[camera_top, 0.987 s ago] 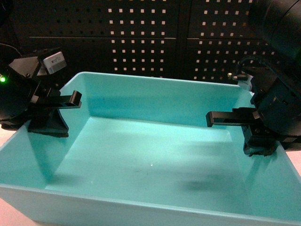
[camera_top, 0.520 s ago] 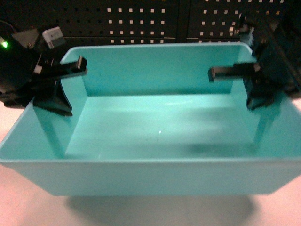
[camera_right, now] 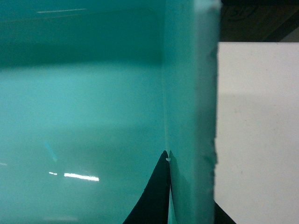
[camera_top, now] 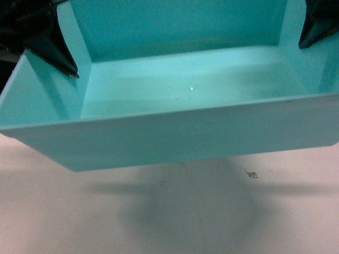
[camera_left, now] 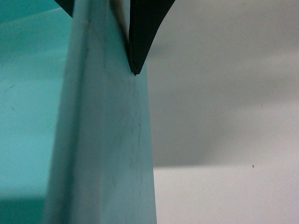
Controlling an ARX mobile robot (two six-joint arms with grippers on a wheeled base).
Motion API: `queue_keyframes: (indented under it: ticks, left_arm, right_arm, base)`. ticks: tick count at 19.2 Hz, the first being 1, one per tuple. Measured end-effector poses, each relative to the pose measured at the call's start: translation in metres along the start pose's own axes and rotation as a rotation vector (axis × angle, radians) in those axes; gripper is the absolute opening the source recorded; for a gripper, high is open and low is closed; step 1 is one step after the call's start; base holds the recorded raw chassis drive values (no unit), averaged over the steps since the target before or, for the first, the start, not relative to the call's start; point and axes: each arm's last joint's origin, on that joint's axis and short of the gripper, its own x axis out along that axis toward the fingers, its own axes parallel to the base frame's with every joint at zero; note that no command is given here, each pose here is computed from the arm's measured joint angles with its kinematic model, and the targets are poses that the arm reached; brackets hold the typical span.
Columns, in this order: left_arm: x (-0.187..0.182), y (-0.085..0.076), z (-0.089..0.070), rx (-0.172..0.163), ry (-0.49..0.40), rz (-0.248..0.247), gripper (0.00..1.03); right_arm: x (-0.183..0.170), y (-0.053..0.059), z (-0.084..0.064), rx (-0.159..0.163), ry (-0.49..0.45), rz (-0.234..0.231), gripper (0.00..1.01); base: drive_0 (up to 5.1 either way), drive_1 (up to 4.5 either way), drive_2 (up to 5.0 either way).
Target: Stack blue boxes stably on right
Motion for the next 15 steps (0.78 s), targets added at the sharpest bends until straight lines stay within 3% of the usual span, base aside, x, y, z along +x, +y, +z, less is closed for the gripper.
queue_keyframes:
  ticks: [6,11,15]
  left_arm:
    - [-0.037,-0.008,0.025,0.071,-0.159,0.028,0.02]
    - [-0.056,-0.003,0.037,0.084,-0.205,0.051,0.02]
    - [-0.055,-0.002,0.034,0.079,-0.176,0.039,0.02]
  right_arm:
    - [-0.039,0.004,-0.001,0.128,-0.032,0.027,0.02]
    - [-0.044,0.009,-0.005,0.172,-0.009,0.079,0.02]
    - [-0.041,0.008,0.002,0.173,-0.008,0.072,0.02]
  base:
    - [0.0,0.00,0.0]
    - [0.0,0.00,0.0]
    - [0.0,0.00,0.0]
